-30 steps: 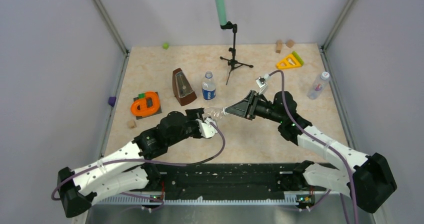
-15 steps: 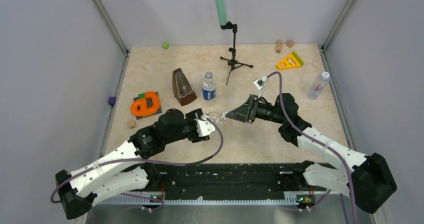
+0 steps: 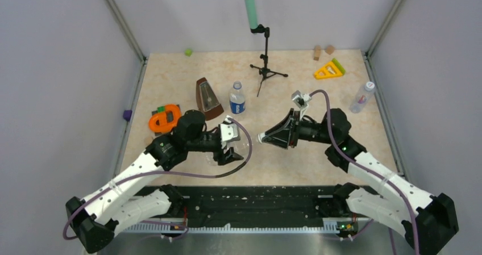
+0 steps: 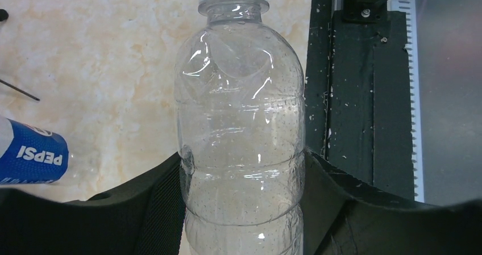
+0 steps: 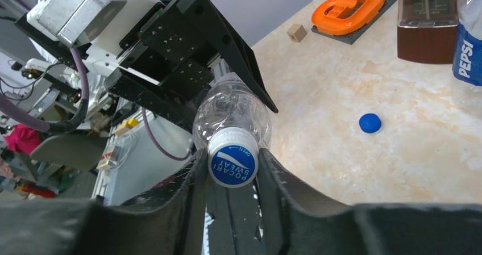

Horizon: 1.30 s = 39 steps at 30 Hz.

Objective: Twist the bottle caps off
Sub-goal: Unscrew the bottle cap from the plastic bottle.

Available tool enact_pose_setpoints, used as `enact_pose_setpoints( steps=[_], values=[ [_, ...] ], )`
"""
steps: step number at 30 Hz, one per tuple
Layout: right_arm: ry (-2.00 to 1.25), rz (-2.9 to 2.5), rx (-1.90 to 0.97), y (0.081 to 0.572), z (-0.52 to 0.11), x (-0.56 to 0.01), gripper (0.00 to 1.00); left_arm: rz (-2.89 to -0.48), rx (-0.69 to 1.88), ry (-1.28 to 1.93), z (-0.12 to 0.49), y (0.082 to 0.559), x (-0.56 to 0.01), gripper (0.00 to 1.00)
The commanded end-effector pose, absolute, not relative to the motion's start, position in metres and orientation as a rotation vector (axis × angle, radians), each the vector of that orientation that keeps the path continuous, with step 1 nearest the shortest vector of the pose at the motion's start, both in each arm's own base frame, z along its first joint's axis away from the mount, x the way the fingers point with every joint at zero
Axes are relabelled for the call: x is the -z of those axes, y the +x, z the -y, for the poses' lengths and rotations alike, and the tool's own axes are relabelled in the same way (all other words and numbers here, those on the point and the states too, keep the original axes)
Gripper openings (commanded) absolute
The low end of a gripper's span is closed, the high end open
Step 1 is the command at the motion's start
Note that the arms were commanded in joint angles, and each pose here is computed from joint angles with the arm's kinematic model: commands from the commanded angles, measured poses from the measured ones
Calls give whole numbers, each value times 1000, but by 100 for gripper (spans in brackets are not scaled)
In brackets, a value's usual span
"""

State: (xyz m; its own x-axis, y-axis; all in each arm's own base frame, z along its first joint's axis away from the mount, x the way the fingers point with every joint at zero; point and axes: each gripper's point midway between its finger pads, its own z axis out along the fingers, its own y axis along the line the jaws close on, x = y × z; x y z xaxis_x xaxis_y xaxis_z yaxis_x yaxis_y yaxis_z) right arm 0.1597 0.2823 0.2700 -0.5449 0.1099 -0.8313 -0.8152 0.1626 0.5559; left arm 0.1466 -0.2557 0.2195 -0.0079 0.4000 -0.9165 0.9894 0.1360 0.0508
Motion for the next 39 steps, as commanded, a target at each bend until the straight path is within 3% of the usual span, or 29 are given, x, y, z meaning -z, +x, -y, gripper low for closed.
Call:
enact_pose_setpoints(
  steps=[1,4,8,19,29,35,39],
  values=[
    [-667,-1634,-1413,168,-280,-278,40,-1311,909,1362,272,145,-273,0],
    [-343,-1705,-1313,200,-265,-285,44,-1380,711,1286,259,175,-261,0],
    [-250,-1524,-1385,192,-253,-316,66,-1426,584,1267,247,189,-251,0],
    [-196,-1733,-1424,199,-267,-309,67,-1350,312,1345,251,198,-247,0],
    [-229,-1780,-1572,195,-287,-301,52,-1325,227,1328,245,203,-250,0],
    [-231,-1754,-1605,192,-288,-304,31,-1343,226,1319,242,202,-247,0],
    [-234,-1768,-1604,193,-290,-299,29,-1333,237,1324,243,200,-248,0]
  ],
)
